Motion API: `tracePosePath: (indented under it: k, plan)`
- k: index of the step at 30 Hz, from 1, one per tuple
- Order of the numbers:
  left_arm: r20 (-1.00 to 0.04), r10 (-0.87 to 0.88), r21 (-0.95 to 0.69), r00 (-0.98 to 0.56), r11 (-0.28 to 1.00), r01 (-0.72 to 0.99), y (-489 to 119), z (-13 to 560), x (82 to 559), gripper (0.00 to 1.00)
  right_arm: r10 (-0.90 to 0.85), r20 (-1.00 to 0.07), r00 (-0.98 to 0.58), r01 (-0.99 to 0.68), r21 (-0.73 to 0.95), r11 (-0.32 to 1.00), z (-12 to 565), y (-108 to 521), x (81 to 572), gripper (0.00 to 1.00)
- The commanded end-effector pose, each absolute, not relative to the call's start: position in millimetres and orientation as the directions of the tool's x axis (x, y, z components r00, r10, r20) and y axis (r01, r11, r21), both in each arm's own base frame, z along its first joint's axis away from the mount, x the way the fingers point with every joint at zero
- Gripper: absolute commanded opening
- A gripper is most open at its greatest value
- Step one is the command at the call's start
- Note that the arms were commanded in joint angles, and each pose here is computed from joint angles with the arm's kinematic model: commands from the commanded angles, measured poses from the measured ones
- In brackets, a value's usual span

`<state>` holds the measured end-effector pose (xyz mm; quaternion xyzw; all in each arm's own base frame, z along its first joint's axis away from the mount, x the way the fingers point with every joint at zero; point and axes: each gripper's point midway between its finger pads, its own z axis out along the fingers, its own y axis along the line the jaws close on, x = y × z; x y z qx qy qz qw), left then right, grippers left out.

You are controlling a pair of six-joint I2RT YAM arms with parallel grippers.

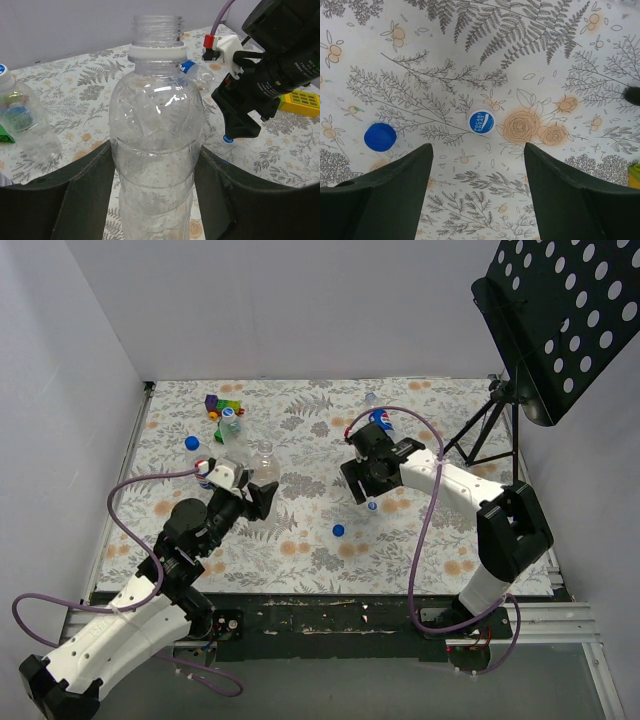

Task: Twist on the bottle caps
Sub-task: Adjust the bottle cap at the center of the board, then screw the bottle cap onto the plastic bottle.

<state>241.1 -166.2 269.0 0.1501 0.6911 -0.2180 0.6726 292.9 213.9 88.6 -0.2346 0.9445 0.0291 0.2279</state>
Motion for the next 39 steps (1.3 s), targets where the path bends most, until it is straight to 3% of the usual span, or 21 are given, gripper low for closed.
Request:
tracePosePath:
  k: [1, 12, 19, 39]
  plan:
    - [-0.998, -0.053, -0.035, 0.017, 0.841, 0.54, -169.9, 276.5, 239.4, 0.56, -0.445, -0.429, -0.786, -0.497, 0.01, 0.868, 102.1, 218.9, 288.8, 0.78]
    - [-0.977, 0.039, 0.173, 0.212, 0.727, 0.664, -180.5, 282.7, 211.3, 0.47, -0.474, -0.356, -0.805, -0.506, -0.005, 0.863, 74.3, 211.1, 299.3, 0.71]
    - [-0.948, 0.052, 0.263, 0.314, 0.685, 0.679, -178.8, 284.1, 195.9, 0.45, -0.489, -0.327, -0.809, -0.521, 0.013, 0.854, 56.2, 216.7, 302.0, 0.59]
    - [-0.953, 0.075, 0.275, 0.294, 0.624, 0.732, -190.3, 274.7, 190.8, 0.45, -0.5, -0.287, -0.817, -0.521, -0.005, 0.854, 37.5, 213.7, 302.4, 0.43]
